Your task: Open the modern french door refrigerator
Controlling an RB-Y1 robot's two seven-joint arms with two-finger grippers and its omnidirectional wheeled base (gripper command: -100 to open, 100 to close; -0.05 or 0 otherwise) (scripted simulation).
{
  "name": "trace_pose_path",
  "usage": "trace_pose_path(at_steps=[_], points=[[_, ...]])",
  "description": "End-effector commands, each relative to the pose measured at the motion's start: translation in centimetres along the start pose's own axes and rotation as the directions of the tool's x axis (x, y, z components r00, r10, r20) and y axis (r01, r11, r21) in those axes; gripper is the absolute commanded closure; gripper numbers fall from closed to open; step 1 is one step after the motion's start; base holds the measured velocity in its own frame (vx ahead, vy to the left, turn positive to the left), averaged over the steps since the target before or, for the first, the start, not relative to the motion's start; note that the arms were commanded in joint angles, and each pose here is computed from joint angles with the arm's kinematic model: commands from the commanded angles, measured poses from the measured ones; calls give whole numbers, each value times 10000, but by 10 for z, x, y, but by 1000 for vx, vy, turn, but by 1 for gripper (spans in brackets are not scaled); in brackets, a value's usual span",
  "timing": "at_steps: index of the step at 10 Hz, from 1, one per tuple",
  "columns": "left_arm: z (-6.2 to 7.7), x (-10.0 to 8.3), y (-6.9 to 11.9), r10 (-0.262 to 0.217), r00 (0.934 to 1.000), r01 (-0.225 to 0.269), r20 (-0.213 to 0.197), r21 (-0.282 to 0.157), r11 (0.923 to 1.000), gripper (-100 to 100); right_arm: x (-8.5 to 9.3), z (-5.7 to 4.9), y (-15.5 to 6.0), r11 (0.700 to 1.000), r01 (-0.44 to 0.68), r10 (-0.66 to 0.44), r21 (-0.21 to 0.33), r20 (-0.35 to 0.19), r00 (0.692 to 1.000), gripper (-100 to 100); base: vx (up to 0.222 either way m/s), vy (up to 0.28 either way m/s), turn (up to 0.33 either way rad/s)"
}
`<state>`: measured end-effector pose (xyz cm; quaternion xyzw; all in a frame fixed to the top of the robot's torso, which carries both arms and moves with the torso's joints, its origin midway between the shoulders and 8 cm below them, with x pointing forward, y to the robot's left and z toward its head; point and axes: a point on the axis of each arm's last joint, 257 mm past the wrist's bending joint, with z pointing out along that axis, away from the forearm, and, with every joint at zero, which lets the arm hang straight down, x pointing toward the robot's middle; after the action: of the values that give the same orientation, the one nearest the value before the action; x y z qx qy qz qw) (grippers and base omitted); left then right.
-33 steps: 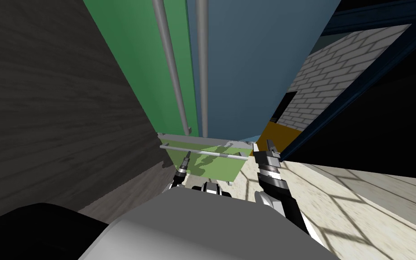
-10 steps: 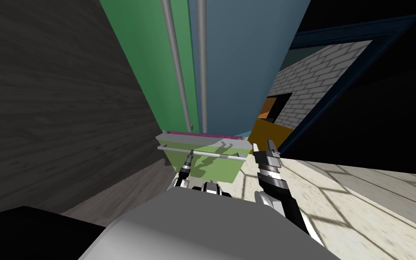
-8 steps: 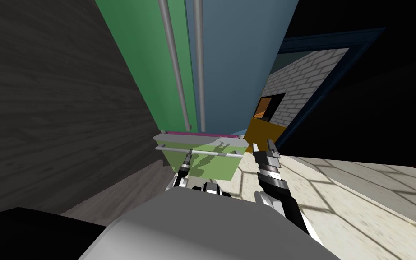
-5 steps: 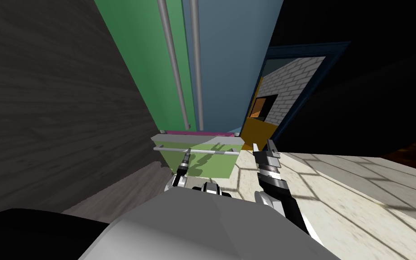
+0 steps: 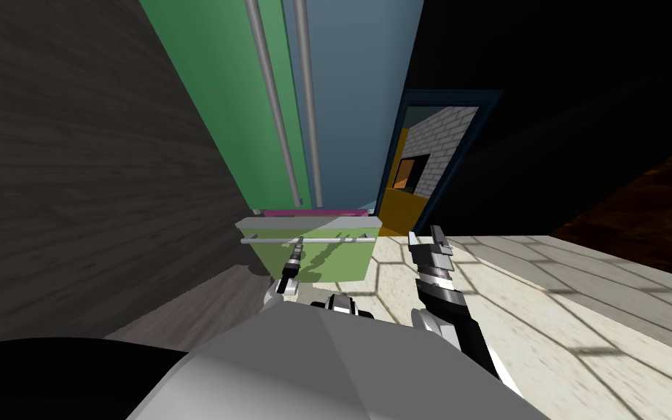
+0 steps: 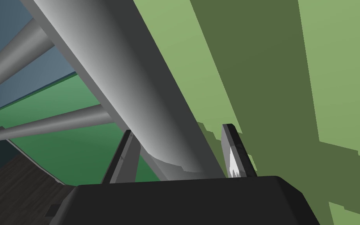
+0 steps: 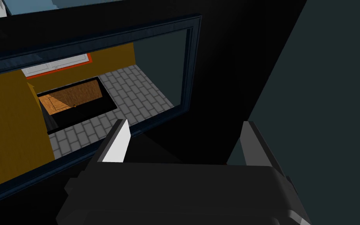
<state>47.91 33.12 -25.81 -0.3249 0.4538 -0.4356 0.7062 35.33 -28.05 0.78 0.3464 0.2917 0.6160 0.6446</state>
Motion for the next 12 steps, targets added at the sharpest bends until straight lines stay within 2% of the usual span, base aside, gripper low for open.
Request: trace_pose_path(at_steps=[1,2,3,4,6,7,9,10,11,12], points=[[-3,-4,14,80,9999,-77,75,-343,9994,100,0,0,0,10000,2,-2,2,1,10000,0,-44,0,12],[12,-23,12,192,9989,-184,436,-170,9997,100,0,0,0,10000,3,-3,3,1,10000,0,-96,-18,-203],[5,-20,22,186,9992,-170,364,-459,9988,100,0,0,0,10000,1,-1,1,0,10000,0,-94,-19,-109],[20,-39,18,280,9968,-261,747,-260,9993,100,0,0,0,10000,2,-2,2,1,10000,0,-138,-56,-174],[12,-35,30,277,9974,-239,671,-574,9981,100,0,0,0,10000,2,-2,2,1,10000,0,-91,-18,-52],[25,-54,27,352,9938,-309,1057,-419,9986,100,0,0,0,10000,3,-3,3,1,10000,0,-96,-33,-180],[19,-51,36,352,9944,-284,992,-688,9972,100,0,0,0,10000,3,-3,3,1,10000,0,-72,-18,-62],[33,-70,31,407,9893,-339,1399,-501,9982,100,0,0,0,10000,3,-3,3,1,10000,0,-103,-26,-180],[26,-67,41,409,9902,-308,1337,-764,9966,100,0,0,0,10000,2,-2,2,0,10000,0,-107,-21,-108],[25,-67,42,409,9903,-304,1328,-801,9963,100,0,0,0,10000,3,-3,3,1,10000,0,-53,-17,-6]])
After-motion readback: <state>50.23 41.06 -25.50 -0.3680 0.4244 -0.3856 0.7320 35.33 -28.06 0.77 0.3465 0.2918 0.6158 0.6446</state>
